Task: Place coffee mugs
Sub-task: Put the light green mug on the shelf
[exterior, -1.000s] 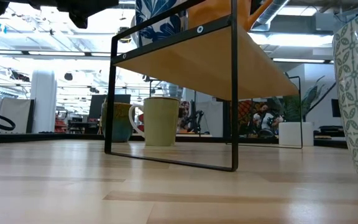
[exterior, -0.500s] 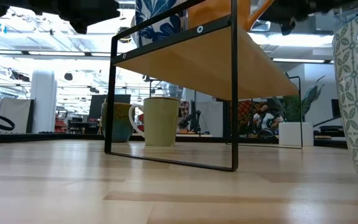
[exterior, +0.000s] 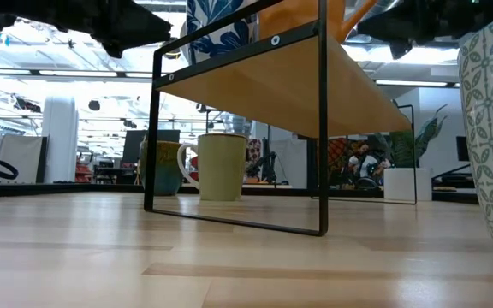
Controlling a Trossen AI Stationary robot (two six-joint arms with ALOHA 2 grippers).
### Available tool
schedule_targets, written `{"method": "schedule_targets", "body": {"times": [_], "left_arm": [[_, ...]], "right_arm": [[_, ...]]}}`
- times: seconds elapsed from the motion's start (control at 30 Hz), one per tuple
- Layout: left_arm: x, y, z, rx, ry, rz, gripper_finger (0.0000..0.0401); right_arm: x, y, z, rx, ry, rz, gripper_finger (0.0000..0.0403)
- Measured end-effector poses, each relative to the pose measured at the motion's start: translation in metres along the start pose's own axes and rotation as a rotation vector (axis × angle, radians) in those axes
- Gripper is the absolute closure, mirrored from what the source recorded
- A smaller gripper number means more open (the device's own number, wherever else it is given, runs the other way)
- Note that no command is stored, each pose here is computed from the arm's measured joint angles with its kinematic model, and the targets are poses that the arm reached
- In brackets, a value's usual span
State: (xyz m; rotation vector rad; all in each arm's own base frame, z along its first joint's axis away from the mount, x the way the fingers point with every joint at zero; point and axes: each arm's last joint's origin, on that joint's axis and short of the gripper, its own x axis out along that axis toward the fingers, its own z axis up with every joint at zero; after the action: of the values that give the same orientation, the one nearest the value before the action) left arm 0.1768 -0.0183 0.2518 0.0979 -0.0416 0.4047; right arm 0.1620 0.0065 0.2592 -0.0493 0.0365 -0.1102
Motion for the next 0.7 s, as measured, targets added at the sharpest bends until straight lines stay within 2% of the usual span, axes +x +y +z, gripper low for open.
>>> {"method": "schedule_targets", "body": {"times": [0.1,0.17,0.3,0.43,0.57,0.7], "left_arm": [[0.007,0.016,0.007,-0.033,-0.002,0.213,0.0254],[0.015,0.031,0.018,-0.07,0.03,0.307,0.0254],[0.04,0.065,0.043,-0.182,0.164,0.242,0.0254],[0.073,0.1,0.047,-0.282,0.405,0.303,0.0254],[0.11,0.129,0.039,-0.367,0.61,0.309,0.0254],[0.142,0.143,0.018,-0.452,0.758,0.283,0.0254]], "right_arm": [[0.0,0.0,0.001,0.004,-0.01,0.0,0.0363],[0.0,0.0,0.001,0.004,-0.009,-0.001,0.0362],[0.0,-0.001,0.001,0.004,-0.009,-0.004,0.0361],[0.0,-0.001,0.001,0.004,-0.009,-0.004,0.0361],[0.0,-0.001,0.001,0.003,-0.008,-0.003,0.0361],[0.0,0.0,0.0,0.001,0.003,-0.003,0.036]]}}
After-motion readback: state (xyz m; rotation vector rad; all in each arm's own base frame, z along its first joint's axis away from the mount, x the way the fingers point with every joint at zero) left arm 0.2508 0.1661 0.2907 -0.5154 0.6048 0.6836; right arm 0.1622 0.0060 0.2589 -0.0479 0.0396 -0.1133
